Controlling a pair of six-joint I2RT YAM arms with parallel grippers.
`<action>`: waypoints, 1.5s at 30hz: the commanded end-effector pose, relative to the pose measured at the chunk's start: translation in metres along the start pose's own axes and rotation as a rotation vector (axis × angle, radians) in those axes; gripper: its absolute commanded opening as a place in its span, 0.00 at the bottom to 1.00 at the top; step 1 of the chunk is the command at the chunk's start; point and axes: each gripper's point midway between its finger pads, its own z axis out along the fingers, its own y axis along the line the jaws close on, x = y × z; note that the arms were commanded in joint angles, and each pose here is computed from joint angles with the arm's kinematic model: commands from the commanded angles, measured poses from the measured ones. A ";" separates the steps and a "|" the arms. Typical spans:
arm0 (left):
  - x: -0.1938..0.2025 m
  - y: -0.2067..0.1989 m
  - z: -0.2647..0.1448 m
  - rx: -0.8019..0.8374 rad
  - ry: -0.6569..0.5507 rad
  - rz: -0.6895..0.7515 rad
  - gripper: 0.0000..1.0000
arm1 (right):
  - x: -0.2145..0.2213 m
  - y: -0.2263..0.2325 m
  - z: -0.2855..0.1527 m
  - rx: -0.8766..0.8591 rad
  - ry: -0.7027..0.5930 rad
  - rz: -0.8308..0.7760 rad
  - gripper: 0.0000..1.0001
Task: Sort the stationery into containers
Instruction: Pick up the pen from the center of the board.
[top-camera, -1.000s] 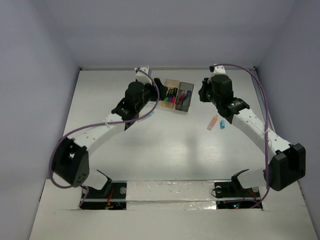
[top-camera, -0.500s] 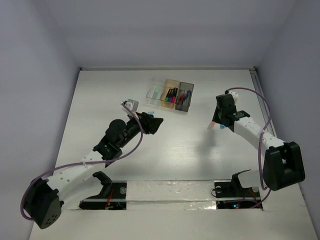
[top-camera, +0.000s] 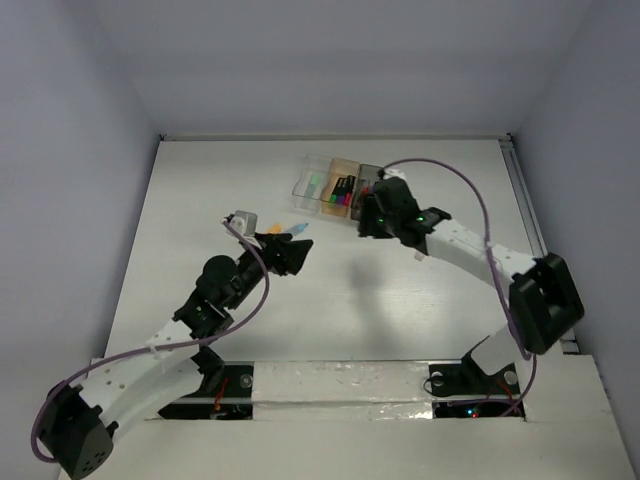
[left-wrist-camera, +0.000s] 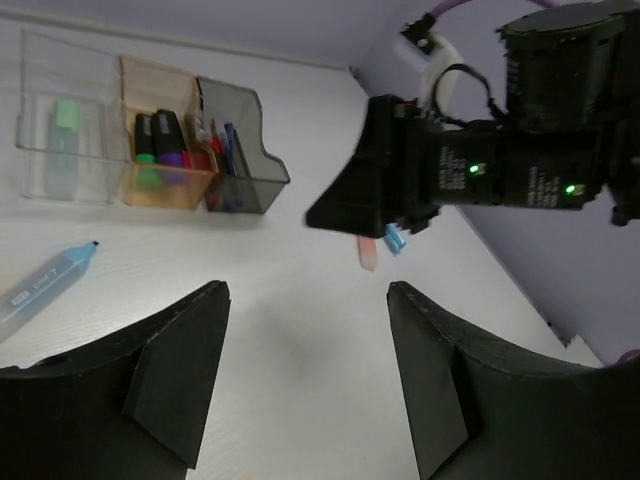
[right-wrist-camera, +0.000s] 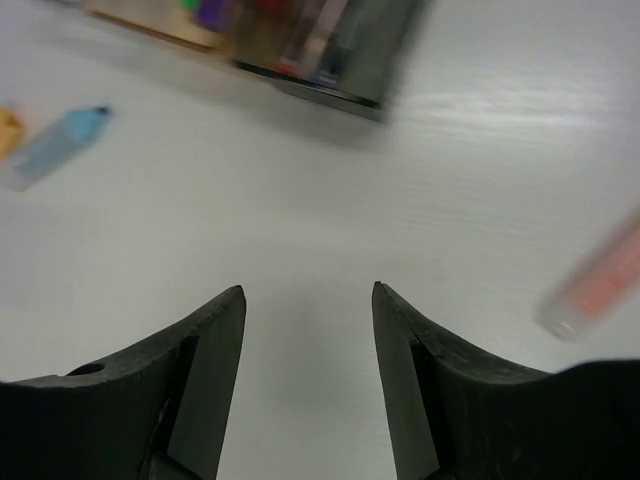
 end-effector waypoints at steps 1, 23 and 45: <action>-0.043 -0.004 -0.017 -0.016 -0.180 -0.021 0.61 | -0.038 0.099 0.002 -0.190 -0.119 0.001 0.61; -0.061 -0.002 -0.043 -0.016 -0.299 -0.045 0.75 | 0.024 0.222 0.130 -0.171 0.018 -0.055 0.69; -0.058 0.002 -0.040 -0.036 -0.291 -0.037 0.75 | 0.043 0.205 0.151 -0.005 0.057 -0.255 0.65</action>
